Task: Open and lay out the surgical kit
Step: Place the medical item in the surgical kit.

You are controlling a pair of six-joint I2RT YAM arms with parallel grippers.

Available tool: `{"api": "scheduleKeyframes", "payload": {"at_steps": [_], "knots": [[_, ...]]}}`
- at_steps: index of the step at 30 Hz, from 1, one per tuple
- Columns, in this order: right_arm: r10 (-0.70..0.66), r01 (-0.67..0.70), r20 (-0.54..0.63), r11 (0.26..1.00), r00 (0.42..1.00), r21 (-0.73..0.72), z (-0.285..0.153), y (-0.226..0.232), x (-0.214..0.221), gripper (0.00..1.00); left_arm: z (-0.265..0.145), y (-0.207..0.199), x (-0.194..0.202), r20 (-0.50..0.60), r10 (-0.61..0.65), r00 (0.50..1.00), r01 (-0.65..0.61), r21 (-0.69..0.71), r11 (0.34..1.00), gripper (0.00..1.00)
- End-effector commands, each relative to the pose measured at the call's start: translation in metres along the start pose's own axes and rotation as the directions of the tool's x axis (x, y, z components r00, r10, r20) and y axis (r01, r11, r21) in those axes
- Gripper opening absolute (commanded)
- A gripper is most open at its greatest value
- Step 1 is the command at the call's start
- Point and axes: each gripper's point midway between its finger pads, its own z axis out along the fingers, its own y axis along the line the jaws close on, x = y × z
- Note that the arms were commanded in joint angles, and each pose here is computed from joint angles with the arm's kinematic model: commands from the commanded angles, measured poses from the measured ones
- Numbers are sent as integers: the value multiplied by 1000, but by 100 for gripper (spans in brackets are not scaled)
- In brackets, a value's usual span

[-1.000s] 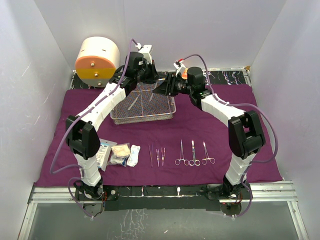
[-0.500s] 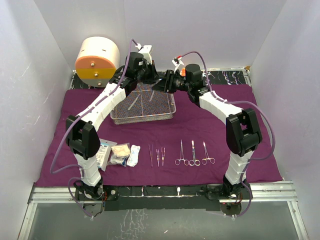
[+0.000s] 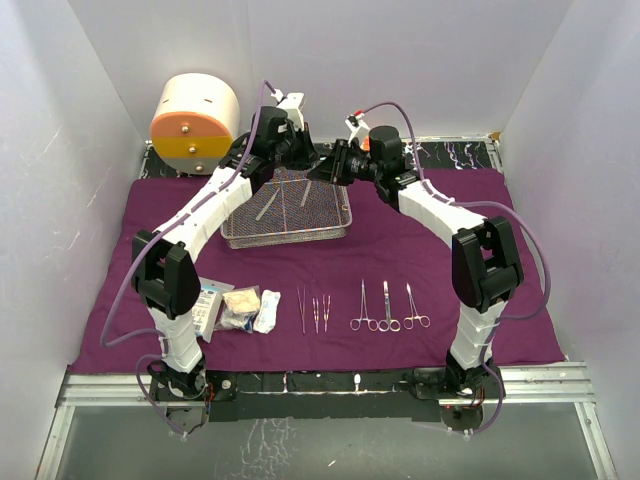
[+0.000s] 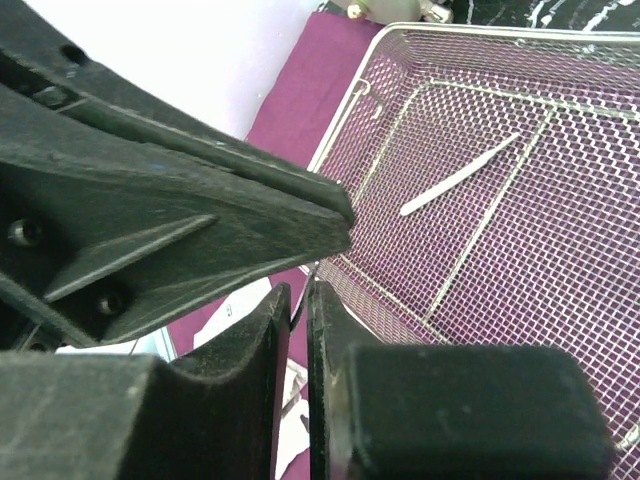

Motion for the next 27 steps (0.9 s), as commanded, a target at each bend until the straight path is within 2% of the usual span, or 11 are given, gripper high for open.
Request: {"api": "scheduleKeyframes", "payload": {"at_steps": [1, 3, 5, 6, 9, 10, 13, 19, 24, 27], "knots": [[-62, 62, 59, 998, 996, -7, 1, 15, -25, 6, -16, -12, -16, 47, 8, 999, -9, 25, 1000, 0], [-72, 72, 58, 997, 996, 9, -1, 12, -24, 0, -18, -14, -16, 48, 11, 999, -13, 34, 999, 0], [-101, 100, 54, 995, 993, 23, -6, 11, -23, 0, -20, -17, -15, 45, 21, 999, -23, 54, 998, 1], [-119, 118, 48, 992, 992, 34, -10, 9, -21, 0, -22, -20, -15, 44, 29, 999, -32, 69, 997, 8], [-196, 194, 36, 979, 980, 56, -40, 8, -16, 0, -31, -28, -18, 53, 77, 996, -82, 109, 991, 43], [-212, 209, 31, 976, 977, 62, -53, 5, -15, 0, -35, -29, -19, 56, 90, 994, -96, 116, 989, 52], [-248, 249, -27, 965, 968, 80, -92, -10, 3, 0, -46, -34, -22, 61, 130, 990, -137, 133, 981, 65], [-307, 351, -198, 902, 931, 252, -182, -56, 46, 0, -59, -34, -18, 68, 170, 983, -179, 143, 974, 74], [-222, 336, -300, 848, 928, 410, -251, -96, 72, 0, -64, -28, -15, 80, 171, 982, -180, 126, 976, 75], [-150, 322, -376, 834, 914, 449, -276, -109, 93, 0, -66, -28, -16, 88, 163, 983, -173, 127, 977, 75]]}}
